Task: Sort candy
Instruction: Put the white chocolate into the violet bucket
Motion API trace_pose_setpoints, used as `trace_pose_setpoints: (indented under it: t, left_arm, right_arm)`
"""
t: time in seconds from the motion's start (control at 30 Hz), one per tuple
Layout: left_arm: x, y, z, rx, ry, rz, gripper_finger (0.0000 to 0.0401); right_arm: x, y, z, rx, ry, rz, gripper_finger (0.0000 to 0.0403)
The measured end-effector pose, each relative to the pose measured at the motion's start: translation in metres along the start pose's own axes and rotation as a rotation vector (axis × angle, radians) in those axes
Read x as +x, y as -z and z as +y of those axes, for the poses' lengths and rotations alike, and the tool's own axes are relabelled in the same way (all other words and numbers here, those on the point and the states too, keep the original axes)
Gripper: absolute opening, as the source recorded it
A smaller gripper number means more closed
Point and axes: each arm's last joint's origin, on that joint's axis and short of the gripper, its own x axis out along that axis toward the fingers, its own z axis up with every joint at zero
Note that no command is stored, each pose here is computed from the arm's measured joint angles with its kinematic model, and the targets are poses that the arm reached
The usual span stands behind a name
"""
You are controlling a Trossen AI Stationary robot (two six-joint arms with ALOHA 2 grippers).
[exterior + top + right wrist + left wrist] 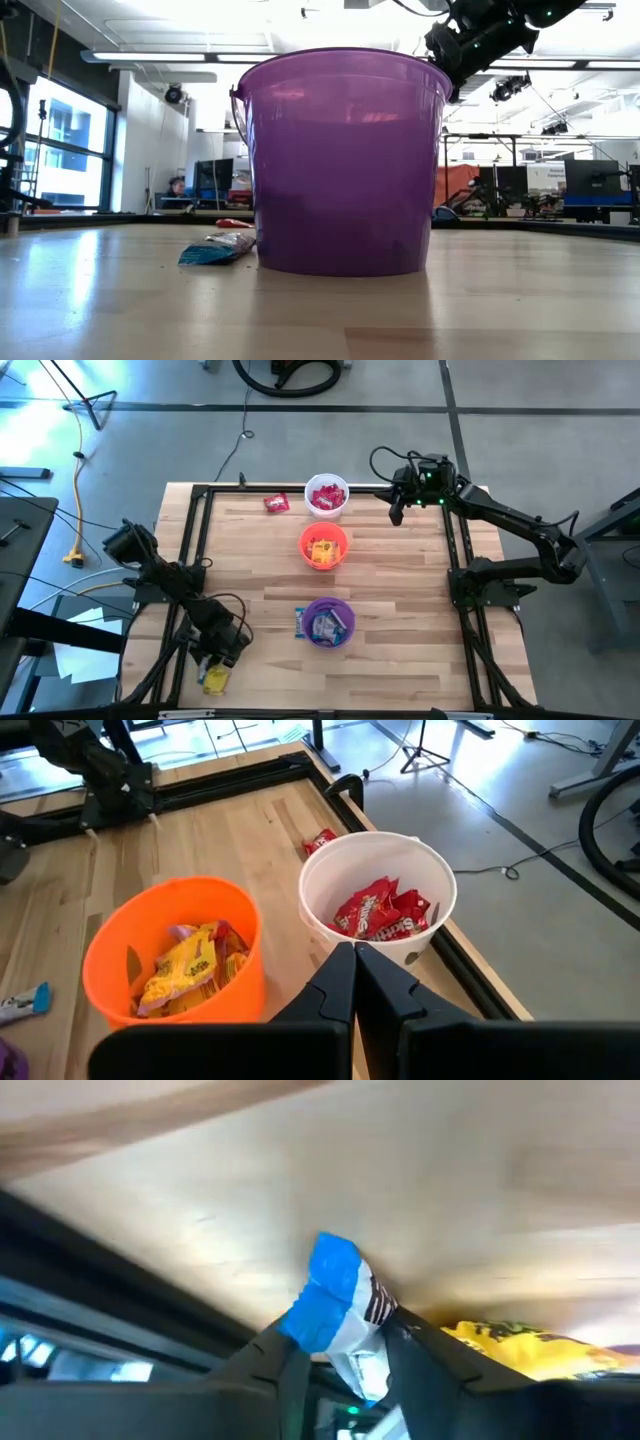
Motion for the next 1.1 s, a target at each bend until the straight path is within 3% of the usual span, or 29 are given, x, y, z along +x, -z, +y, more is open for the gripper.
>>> trace_pose_setpoints:
  t: [0.27, 0.47, 0.8, 1.1]
  left_arm:
    - [-0.012, 0.003, -0.014, 0.098, 0.075, -0.088, 0.0019]
    - [-0.039, 0.006, -0.024, 0.15, 0.201, -0.235, 0.0011]
    - [-0.146, 0.003, -0.033, 0.254, 0.654, -0.58, 0.0006]
    - [-0.236, -0.009, -0.063, 0.47, 0.677, -0.83, 0.0005]
  right_arm:
    - [0.0, 0.0, 0.0, 0.0, 0.0, 0.0, 0.0]
    - [0.0, 0.0, 0.0, -0.001, 0.0, -0.002, 0.0]
    - [0.0, 0.0, 0.0, 0.001, 0.0, -0.002, 0.0]
    - [0.0, 0.0, 0.0, 0.003, 0.0, 0.0, 0.0]
